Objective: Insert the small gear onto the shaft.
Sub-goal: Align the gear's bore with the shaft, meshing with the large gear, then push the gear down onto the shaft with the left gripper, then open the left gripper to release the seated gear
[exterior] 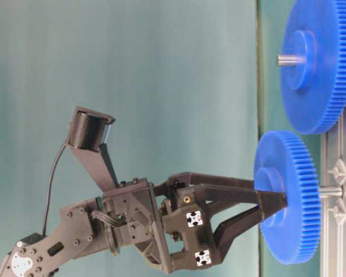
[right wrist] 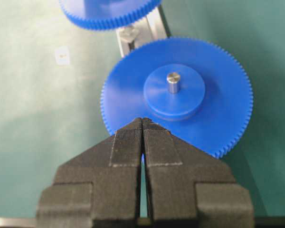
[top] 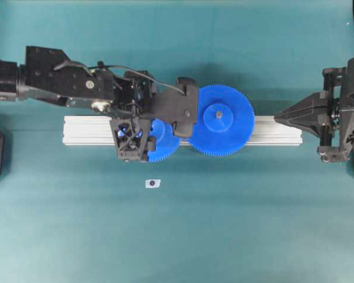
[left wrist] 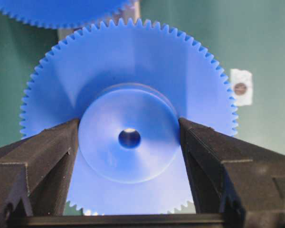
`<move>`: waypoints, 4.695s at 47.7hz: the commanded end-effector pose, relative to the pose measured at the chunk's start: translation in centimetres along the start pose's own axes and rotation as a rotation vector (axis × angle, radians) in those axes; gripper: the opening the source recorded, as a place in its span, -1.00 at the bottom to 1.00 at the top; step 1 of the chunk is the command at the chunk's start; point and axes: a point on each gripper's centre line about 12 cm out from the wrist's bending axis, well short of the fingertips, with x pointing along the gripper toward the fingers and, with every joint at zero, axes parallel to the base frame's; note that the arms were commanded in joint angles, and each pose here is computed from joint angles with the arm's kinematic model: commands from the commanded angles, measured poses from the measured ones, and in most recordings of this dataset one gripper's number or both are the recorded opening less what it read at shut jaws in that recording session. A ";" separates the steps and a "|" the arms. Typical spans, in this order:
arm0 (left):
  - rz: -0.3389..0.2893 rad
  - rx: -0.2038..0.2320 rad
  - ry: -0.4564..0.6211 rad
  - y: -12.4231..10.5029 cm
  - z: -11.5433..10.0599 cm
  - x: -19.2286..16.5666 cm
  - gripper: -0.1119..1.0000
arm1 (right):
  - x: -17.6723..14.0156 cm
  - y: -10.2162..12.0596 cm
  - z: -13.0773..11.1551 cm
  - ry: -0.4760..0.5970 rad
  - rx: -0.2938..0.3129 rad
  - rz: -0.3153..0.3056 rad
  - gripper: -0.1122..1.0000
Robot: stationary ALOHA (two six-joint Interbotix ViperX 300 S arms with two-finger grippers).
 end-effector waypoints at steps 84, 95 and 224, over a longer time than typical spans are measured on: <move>0.029 0.028 -0.105 1.3 2.6 -1.9 0.45 | -0.7 -0.2 0.5 -0.040 0.016 -0.004 -0.79; 0.024 0.007 -0.089 1.1 2.1 -1.5 0.46 | -0.7 -0.2 0.5 -0.041 0.016 -0.004 -0.79; 0.001 -0.061 -0.136 -1.2 1.6 -6.1 0.69 | -0.7 -0.3 0.6 -0.047 0.019 -0.009 -0.79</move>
